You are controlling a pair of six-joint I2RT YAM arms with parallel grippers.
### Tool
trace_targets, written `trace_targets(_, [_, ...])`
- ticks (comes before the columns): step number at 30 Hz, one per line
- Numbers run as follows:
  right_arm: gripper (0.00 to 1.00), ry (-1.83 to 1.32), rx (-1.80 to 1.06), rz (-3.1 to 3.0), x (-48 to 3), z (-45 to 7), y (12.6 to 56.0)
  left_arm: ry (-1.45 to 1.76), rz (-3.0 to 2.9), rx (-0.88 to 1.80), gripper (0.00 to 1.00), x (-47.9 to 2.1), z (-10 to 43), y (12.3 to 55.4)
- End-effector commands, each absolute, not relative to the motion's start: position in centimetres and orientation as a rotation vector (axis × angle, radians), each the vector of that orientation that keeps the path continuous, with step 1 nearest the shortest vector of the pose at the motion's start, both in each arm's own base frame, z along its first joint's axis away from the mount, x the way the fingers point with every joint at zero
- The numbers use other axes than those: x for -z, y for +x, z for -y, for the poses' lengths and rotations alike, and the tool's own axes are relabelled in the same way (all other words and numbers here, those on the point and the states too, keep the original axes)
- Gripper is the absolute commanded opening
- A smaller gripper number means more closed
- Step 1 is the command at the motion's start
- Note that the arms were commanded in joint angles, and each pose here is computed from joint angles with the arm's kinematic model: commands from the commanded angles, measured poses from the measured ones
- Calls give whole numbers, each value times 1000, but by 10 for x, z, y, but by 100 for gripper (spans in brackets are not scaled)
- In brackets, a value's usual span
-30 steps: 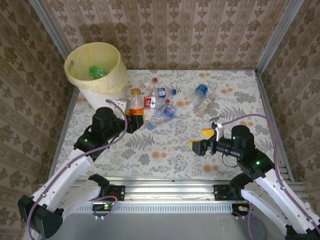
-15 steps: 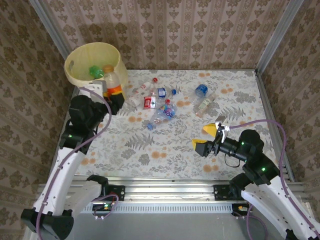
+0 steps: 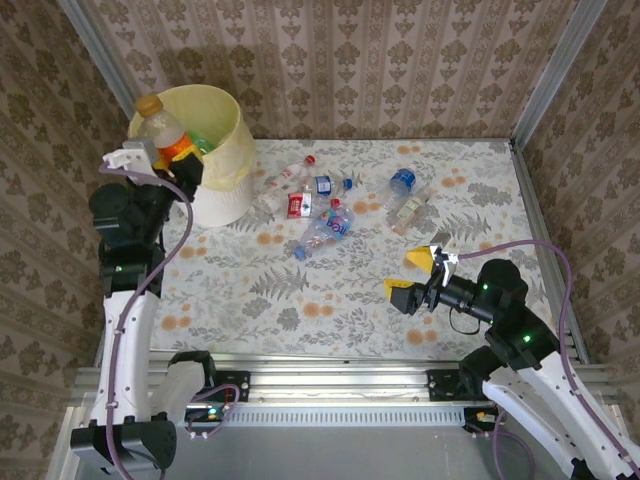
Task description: Throw the plastic bottles in the bin
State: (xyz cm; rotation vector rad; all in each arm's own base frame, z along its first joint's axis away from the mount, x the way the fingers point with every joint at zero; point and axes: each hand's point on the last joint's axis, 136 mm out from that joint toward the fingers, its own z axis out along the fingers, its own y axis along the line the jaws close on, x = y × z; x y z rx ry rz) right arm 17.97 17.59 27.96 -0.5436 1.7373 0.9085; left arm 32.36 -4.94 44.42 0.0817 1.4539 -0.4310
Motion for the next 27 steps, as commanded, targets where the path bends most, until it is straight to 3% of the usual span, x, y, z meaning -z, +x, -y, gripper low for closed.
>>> trace_targets(1, [100,-575,-908,-1694,-292,-177,175,127,-1239,438,52,-503,49,308])
trace_targets(12, [100,-574,-901,-1695,-292,-177,176,96,-978,413,52,-529,35,294])
trace_targets(27, [100,-571,-900,-1703,-290,-176,176,107,-976,395,52,-528,35,300])
